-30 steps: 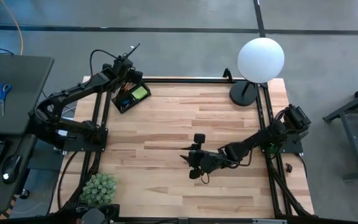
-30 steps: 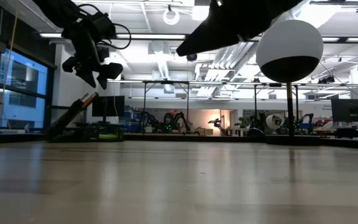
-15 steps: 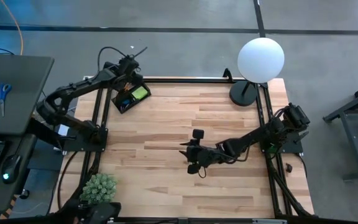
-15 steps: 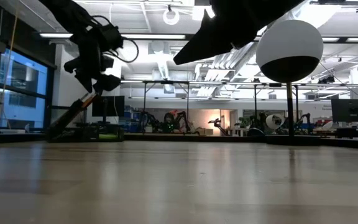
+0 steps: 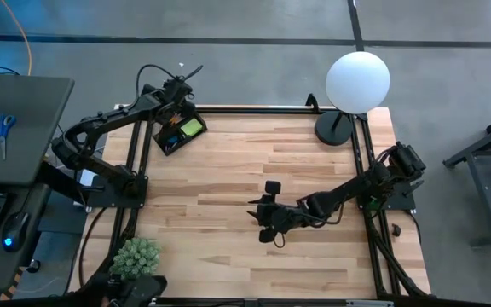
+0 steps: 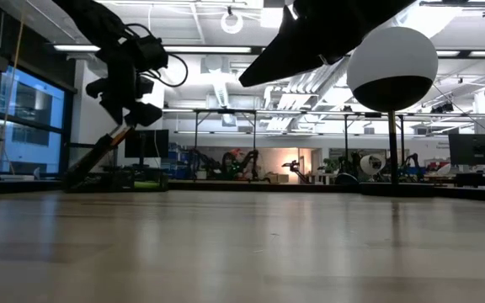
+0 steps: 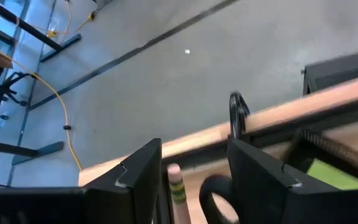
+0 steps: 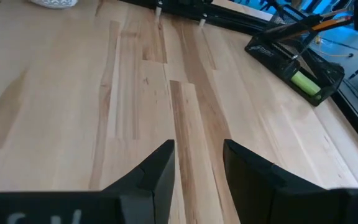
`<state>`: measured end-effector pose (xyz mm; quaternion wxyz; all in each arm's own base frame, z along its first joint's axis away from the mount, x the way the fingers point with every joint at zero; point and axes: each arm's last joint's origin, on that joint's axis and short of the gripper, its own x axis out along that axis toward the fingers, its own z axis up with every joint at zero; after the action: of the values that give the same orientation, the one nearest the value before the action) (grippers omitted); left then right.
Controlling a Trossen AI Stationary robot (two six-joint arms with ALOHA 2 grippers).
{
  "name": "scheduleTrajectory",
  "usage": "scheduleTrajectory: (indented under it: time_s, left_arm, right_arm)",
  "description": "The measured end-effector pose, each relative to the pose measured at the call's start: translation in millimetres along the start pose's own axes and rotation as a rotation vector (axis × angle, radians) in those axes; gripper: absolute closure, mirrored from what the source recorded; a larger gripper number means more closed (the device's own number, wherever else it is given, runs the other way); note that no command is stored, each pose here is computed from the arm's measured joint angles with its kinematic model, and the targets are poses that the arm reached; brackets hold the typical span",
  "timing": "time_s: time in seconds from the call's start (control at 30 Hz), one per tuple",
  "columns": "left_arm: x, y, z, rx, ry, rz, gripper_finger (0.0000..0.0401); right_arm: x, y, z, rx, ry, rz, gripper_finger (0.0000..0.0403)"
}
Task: Pick and place office supplies into organizer
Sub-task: Return to Home Position
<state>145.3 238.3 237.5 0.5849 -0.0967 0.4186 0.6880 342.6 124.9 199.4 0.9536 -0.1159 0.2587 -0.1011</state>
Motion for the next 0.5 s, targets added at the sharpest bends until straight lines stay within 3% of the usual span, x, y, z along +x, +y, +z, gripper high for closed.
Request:
scheduleTrajectory:
  time_s: [0.3, 0.5]
  left_arm:
    - [0.0, 0.1, 1.8, -0.028, -0.015, 0.003, 0.0238]
    - [0.7, -0.6, -0.5, -0.004, 0.004, 0.008, 0.0326]
  right_arm:
    - [-1.3, 2.0, -1.6, 0.025, 0.013, 0.007, 0.0275]
    - [-2.5, 3.9, -1.7, 0.033, 0.011, 0.012, 0.0275]
